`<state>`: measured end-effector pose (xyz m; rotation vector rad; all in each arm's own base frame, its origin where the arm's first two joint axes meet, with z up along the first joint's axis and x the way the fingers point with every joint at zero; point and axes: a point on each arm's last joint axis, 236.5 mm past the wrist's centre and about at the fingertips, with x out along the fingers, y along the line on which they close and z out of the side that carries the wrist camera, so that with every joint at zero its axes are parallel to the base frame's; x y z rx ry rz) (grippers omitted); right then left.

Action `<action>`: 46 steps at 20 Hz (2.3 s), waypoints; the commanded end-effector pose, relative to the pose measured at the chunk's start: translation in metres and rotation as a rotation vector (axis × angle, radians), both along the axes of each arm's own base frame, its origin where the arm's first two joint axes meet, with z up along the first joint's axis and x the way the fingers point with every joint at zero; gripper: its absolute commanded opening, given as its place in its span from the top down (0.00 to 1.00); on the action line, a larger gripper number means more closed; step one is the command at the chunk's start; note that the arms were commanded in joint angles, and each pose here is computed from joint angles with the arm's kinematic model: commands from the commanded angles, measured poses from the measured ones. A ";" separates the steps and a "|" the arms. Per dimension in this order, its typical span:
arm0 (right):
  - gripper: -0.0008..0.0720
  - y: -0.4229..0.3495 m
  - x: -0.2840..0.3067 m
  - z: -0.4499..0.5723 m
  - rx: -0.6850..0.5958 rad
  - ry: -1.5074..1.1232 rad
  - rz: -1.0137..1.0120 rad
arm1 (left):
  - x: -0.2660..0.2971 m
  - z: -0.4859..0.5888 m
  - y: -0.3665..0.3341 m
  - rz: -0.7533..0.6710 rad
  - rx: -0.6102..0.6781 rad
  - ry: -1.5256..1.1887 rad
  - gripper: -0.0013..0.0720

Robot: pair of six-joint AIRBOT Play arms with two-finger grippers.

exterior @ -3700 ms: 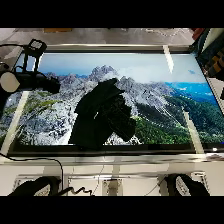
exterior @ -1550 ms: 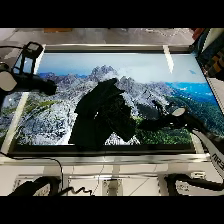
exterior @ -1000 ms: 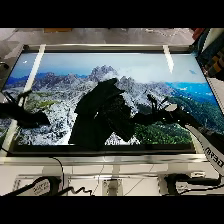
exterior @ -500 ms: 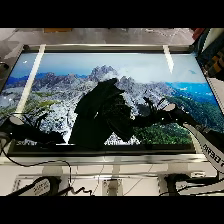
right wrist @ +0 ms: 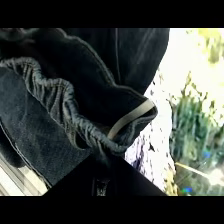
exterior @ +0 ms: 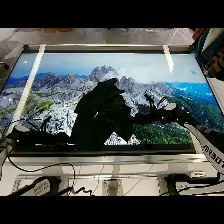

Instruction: Fold the clothes and pants, and hang the long-sleeved shirts on hangers.

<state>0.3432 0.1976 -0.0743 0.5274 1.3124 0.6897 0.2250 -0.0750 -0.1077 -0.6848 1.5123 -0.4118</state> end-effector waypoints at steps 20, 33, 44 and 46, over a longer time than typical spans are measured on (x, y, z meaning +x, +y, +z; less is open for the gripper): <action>0.94 -0.282 0.129 0.322 -0.310 -0.635 -0.659 | 0.247 0.371 0.180 0.442 0.410 -1.039 0.95; 0.94 -0.305 -0.088 0.086 -0.620 0.372 -0.267 | 0.023 0.078 0.270 0.050 0.858 0.148 0.95; 0.03 -0.283 -0.155 0.013 -0.603 0.584 -0.205 | -0.011 0.042 0.282 0.003 0.907 0.223 0.03; 0.02 -0.285 -0.152 0.014 -0.609 0.583 -0.227 | -0.006 0.047 0.274 -0.003 0.902 0.204 0.01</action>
